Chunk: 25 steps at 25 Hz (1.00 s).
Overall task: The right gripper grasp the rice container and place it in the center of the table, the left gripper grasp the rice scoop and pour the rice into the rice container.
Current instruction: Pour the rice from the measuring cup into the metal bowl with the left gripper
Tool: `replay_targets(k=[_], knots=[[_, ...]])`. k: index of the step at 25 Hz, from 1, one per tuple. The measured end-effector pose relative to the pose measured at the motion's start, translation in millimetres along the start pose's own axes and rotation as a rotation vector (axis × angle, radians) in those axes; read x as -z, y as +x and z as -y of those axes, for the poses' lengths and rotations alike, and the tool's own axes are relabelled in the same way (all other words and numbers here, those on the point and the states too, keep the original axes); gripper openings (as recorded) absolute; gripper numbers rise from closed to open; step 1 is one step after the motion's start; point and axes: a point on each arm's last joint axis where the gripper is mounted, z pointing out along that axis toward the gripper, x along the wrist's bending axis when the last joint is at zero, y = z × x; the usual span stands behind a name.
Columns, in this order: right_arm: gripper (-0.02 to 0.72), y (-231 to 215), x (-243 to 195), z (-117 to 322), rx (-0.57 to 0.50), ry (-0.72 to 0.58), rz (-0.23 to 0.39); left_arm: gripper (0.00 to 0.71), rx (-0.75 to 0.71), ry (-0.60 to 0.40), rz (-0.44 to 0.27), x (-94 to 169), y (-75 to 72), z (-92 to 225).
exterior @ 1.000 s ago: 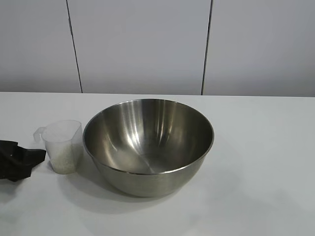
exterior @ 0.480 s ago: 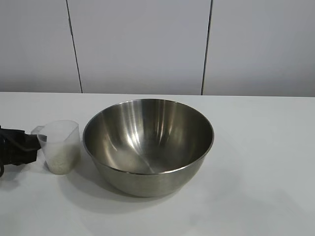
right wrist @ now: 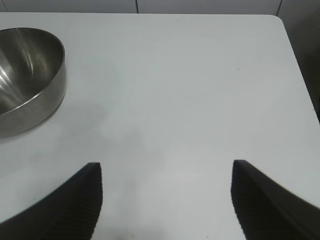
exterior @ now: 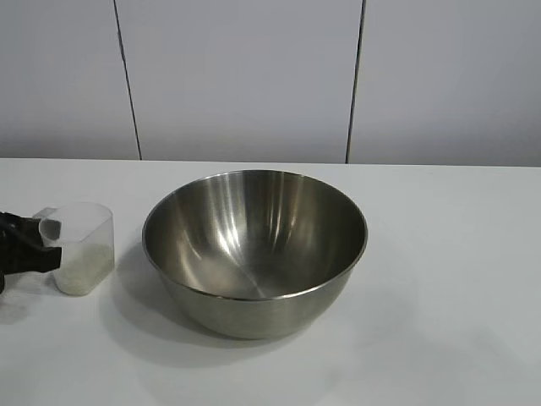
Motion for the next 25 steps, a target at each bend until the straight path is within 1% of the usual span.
replay_targets(k=[2,4,7,10,12,13,16,17,19,20,22,23,25], knots=[[0.496,0.0,0.0,0.0,0.0,0.0,0.0,0.006,-0.042,0.001,0.015,6.2,-0.2,-14.2],[0.496,0.0,0.0,0.0,0.0,0.0,0.0,0.006,-0.088,-0.018,0.029,13.2,-4.2,-33.3],[0.496,0.0,0.0,0.0,0.0,0.0,0.0,0.006,-0.163,-0.031,0.074,15.6,-19.6,-65.0],[0.496,0.0,0.0,0.0,0.0,0.0,0.0,0.006,-0.248,-0.054,0.147,11.1,-45.3,-98.8],[0.496,0.0,0.0,0.0,0.0,0.0,0.0,0.006,-0.322,-0.049,0.191,7.0,-62.6,-113.9],[0.496,0.0,0.0,0.0,0.0,0.0,0.0,0.006,-0.364,-0.051,0.214,5.1,-72.5,-120.5],[0.496,0.0,0.0,0.0,0.0,0.0,0.0,0.006,-0.518,-0.048,0.25,3.6,-97.0,-130.3],[0.496,0.0,0.0,0.0,0.0,0.0,0.0,0.006,-0.59,-0.058,0.257,4.1,-104.3,-132.6],[0.496,0.0,0.0,0.0,0.0,0.0,0.0,0.006,-0.728,-0.068,0.243,4.7,-112.9,-134.3],[0.496,0.0,0.0,0.0,0.0,0.0,0.0,0.006,-0.772,-0.062,0.232,4.7,-116.2,-133.5],[0.496,0.0,0.0,0.0,0.0,0.0,0.0,0.006,-0.922,-0.051,0.213,3.3,-121.6,-129.8],[0.496,0.0,0.0,0.0,0.0,0.0,0.0,0.006,-0.967,-0.04,0.202,2.3,-124.3,-127.6],[0.496,0.1,0.0,0.0,0.0,0.0,-0.001,0.006,-1.123,-0.031,0.183,-1.8,-131.1,-121.2]])
